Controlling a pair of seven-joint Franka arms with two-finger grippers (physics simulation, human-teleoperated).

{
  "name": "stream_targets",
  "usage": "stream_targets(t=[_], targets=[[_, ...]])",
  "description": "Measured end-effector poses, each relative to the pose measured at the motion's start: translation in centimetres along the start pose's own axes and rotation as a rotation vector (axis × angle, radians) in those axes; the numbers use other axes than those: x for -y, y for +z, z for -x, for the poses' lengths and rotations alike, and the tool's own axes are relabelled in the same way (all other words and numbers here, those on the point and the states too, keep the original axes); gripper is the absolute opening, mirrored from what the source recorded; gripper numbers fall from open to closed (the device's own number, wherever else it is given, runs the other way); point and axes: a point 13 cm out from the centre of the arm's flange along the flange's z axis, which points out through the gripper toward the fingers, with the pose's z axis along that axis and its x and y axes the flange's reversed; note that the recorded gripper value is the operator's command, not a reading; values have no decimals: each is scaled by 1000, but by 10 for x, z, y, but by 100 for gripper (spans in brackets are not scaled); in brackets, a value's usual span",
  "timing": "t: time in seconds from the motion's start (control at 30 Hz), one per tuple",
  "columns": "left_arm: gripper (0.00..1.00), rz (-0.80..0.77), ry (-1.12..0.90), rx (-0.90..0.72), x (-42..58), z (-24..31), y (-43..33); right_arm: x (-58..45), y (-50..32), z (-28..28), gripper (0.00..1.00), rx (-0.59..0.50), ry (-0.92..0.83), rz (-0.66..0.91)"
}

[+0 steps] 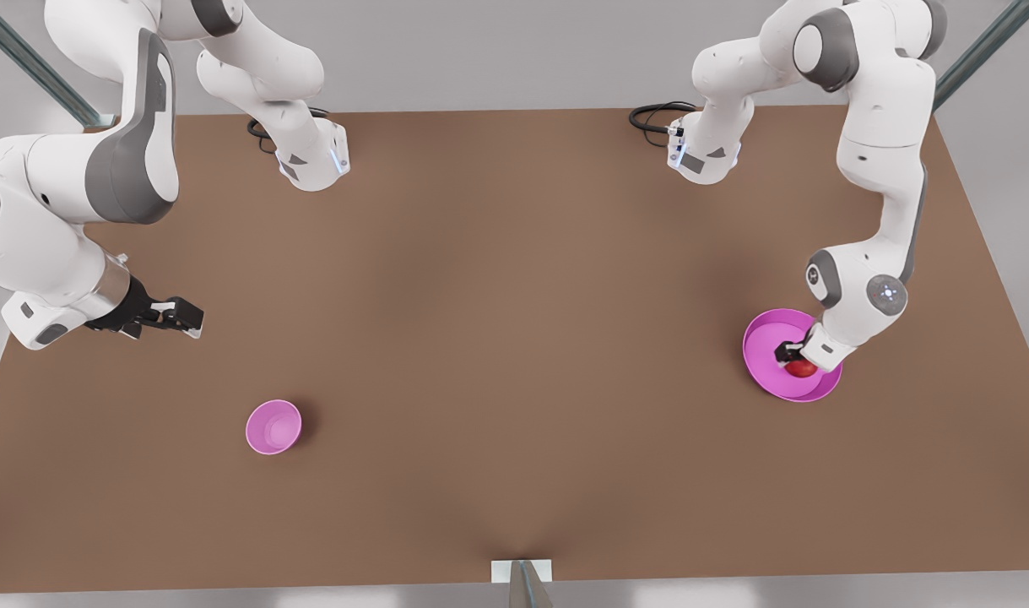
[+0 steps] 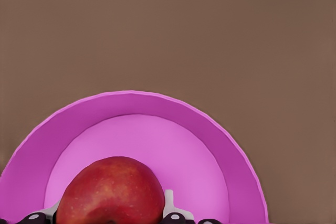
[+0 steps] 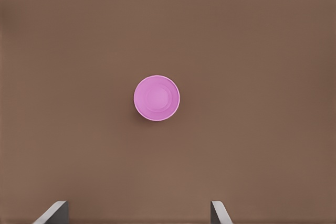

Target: Use the left arm to pick up the apple from the plate, transfer it to the gripper of the right arm, and then use the right arm to place it into the bowl

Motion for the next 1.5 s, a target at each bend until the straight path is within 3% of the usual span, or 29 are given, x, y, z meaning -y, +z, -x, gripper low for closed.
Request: stream_targets(t=[0.1, 0.23, 0.53, 0.63, 0.8, 1.03, 1.2, 1.5], targets=[[71, 7, 32, 97, 12, 55, -76, -1, 0, 0, 100, 1, -2, 0], [70, -71, 148, 156, 114, 94, -160, -1, -1, 0, 100, 2, -6, 0], [68, -587, 168, 1, 356, 55, -203, -22, 3, 0, 100, -5, -24, 42], [68, -782, 218, 7, 430, 64, -227, -50, 29, 7, 100, -46, -2, 195], [68, -1063, 337, 41, 541, 60, -253, -162, 93, 35, 100, -155, 66, 627], [68, -1415, 473, 190, 666, 31, -256, -275, 114, 67, 100, -174, 178, 1047], [68, -1485, 595, 435, 710, 42, -243, -318, 104, 29, 100, -198, 249, 1213], [68, -1382, 821, 762, 722, 55, -217, -314, 126, 20, 100, -119, 262, 1275]])
